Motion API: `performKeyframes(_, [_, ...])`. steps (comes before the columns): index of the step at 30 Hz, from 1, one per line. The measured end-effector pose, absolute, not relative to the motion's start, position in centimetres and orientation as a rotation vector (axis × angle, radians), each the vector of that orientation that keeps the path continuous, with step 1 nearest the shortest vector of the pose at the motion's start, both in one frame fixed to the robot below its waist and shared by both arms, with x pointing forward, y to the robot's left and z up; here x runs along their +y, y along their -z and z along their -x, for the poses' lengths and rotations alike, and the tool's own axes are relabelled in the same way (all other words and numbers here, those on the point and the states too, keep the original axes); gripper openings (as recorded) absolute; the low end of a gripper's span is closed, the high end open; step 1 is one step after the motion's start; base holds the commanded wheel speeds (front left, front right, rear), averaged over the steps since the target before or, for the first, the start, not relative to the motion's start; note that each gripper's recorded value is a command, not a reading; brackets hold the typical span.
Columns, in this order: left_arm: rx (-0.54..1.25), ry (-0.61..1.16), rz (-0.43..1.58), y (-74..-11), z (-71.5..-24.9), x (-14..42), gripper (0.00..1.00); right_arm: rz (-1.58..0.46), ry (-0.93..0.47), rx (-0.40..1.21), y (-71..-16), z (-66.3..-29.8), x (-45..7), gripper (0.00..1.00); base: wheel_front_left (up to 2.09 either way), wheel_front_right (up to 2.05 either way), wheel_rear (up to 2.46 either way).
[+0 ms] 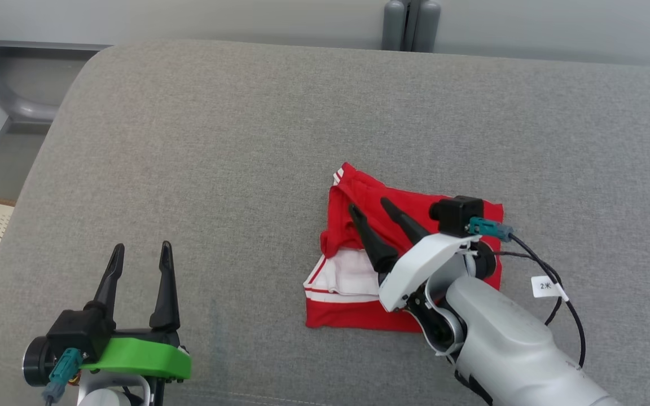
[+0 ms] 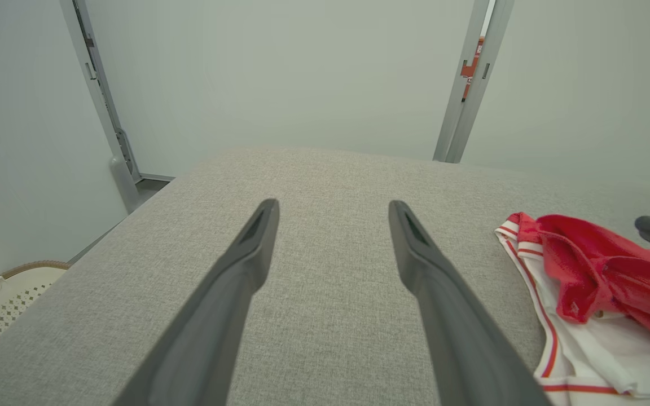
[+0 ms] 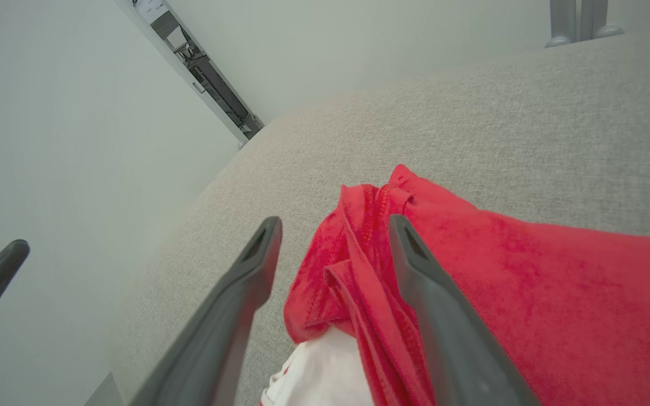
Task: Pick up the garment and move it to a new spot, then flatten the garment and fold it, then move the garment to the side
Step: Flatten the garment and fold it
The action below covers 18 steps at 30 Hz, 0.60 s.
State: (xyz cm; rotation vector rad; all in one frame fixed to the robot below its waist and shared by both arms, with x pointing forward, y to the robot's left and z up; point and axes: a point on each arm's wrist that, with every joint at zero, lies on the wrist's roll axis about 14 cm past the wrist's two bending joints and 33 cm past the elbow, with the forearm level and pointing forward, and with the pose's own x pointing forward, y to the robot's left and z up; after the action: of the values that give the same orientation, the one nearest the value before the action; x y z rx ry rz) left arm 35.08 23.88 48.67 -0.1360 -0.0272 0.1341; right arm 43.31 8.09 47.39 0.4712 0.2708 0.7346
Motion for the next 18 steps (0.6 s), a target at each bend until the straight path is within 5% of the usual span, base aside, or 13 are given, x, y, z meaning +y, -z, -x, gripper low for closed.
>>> performKeyframes(9, [-0.049,-0.088,0.142,-49.3,-36.2,22.5,1.0,-0.352,-0.574,0.002,-53.2,-48.1,0.6,1.0,0.0,0.0,0.0])
performKeyframes(18, [-0.063,-0.027,0.143,-49.7,-37.4,20.6,1.0,-0.229,-0.368,-0.123,-54.1,-46.1,-9.8,1.0,0.0,0.0,0.0])
